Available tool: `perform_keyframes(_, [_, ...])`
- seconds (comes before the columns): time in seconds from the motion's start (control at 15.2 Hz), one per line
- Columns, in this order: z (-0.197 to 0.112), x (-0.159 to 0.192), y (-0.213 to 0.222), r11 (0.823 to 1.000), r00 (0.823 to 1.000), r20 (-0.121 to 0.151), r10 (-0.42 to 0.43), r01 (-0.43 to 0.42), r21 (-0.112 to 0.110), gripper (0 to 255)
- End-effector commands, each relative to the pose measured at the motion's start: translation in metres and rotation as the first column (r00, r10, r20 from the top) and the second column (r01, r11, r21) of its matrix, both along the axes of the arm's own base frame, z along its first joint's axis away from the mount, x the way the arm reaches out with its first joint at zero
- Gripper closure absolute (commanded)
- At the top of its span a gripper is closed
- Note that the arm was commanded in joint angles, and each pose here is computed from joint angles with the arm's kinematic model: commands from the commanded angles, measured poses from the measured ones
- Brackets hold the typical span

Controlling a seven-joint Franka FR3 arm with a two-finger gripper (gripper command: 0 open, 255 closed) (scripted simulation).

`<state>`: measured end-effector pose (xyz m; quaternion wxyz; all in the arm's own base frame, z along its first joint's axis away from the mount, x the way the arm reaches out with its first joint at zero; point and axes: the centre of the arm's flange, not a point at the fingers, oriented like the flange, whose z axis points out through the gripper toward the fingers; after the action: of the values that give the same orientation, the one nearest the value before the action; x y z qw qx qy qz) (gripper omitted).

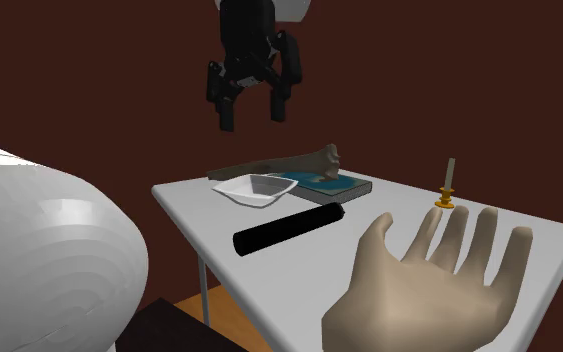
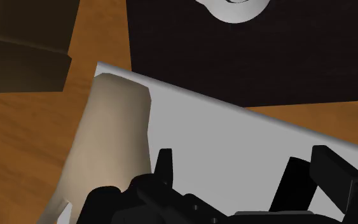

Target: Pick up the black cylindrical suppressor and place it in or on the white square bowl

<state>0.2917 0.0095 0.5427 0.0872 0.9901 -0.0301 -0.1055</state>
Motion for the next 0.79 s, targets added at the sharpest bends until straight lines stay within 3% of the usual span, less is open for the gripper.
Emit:
perform_keyframes(0.0, [0.0,0.0,0.0,1.0,1.0,0.0,0.0,0.0,0.0,0])
perform_keyframes(0.73, [-0.107,0.071,0.01,0.993,0.988,0.127,-0.084,0.073,0.091,0])
